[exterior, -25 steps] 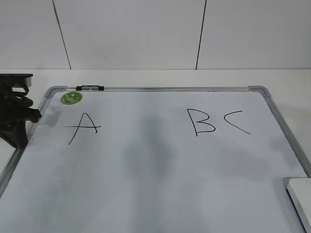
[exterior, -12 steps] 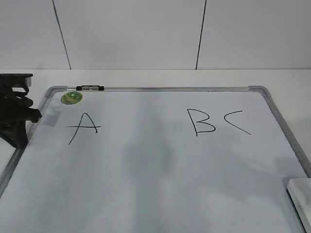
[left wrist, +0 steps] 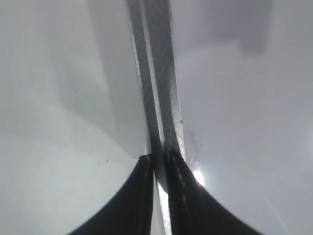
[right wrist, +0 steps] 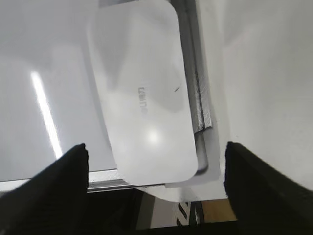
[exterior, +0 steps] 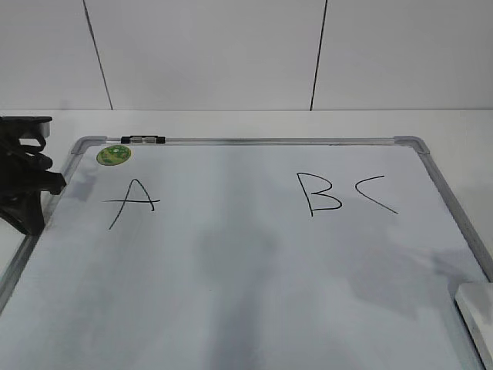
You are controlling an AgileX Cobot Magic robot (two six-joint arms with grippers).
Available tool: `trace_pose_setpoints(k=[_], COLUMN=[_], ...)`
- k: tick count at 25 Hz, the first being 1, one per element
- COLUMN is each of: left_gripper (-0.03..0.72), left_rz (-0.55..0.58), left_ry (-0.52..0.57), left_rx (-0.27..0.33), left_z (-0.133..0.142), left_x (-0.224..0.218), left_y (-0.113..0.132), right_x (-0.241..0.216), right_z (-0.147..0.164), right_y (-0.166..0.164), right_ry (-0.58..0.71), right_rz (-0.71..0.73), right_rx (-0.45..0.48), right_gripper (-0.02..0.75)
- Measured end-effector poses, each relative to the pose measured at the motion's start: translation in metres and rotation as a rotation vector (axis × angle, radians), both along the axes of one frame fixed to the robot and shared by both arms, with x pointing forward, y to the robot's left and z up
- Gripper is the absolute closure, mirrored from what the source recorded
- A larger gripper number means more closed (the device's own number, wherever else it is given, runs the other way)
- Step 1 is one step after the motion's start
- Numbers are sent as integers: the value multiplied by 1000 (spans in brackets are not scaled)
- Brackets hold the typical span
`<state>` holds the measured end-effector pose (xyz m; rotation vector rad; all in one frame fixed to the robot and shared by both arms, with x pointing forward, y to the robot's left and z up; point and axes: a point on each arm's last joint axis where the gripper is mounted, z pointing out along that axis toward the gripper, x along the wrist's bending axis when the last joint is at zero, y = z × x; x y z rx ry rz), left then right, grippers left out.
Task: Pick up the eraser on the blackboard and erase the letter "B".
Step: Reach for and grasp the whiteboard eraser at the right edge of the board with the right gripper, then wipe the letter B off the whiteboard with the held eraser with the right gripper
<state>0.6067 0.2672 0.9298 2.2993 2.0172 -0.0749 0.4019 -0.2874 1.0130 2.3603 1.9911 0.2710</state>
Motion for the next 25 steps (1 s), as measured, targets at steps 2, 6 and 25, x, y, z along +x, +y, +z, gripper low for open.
trace_pose_setpoints(k=[2, 6, 25], left_gripper=[636, 636, 636], left_rz=[0, 0, 2], left_ry=[-1, -4, -12], left_rx=[0, 0, -2], left_z=[0, 0, 0], left_x=[0, 0, 1], left_y=[0, 0, 0], right_x=[6, 18, 39], right_z=[-6, -18, -49], right_y=[0, 0, 2], right_ry=[18, 40, 118], right_rz=[-2, -3, 15], right_rx=[-1, -4, 12], right_gripper=[69, 69, 76])
